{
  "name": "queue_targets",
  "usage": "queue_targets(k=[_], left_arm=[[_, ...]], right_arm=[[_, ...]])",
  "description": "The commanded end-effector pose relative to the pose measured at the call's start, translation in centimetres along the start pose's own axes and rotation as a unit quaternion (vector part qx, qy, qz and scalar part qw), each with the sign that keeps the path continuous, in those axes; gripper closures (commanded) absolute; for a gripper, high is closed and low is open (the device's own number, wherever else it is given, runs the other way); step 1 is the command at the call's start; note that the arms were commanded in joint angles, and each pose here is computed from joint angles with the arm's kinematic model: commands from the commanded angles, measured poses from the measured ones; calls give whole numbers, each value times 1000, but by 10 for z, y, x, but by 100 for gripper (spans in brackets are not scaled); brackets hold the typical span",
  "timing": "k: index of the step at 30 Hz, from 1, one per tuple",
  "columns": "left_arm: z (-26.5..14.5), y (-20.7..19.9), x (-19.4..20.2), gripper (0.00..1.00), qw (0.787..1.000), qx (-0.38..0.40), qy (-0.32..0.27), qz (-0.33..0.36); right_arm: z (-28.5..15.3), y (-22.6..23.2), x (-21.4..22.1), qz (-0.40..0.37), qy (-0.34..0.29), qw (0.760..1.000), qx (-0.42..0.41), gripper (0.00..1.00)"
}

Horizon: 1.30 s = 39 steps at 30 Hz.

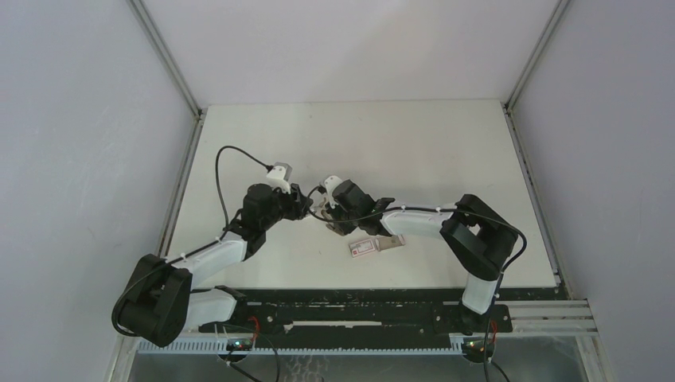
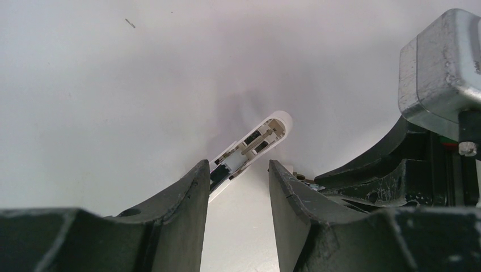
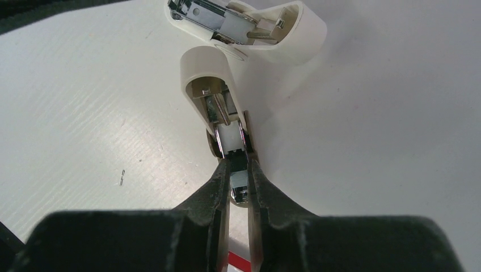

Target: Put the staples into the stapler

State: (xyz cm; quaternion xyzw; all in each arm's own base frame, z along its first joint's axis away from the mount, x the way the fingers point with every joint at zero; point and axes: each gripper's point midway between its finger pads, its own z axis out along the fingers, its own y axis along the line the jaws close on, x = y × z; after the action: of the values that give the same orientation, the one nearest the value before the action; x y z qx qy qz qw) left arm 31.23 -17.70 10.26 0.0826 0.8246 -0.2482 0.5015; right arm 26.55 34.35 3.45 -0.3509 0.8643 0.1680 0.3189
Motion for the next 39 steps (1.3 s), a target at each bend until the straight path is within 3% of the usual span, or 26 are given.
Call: queue_targets(k=[1,10,19,27,33,39], left_arm=[[-3,0,-10,53,1000,3,-27,-5],[-4,1,-11,53,1000,1,-28,-5],[-6,0,-12,52,1000,3,-30,-2],[-6,-9,-9,50,999,28,-24,-3],[-12,-10,-12,45,999,30,-38,-10],[-18,-6,-15,38,998,15,-54,-20]], right_arm=[[1,3,-20,-11,-22,1000,3,91],[2,3,-18,-10,-15,1000,1,88],[-10,5,-28,-4,-28,1000,-2,65],[-56,-7,-49,21,-71,997,13,63],[-97,-45,-7,113,-52,989,78,62],[-120,-75,52,216,-14,963,159,61]])
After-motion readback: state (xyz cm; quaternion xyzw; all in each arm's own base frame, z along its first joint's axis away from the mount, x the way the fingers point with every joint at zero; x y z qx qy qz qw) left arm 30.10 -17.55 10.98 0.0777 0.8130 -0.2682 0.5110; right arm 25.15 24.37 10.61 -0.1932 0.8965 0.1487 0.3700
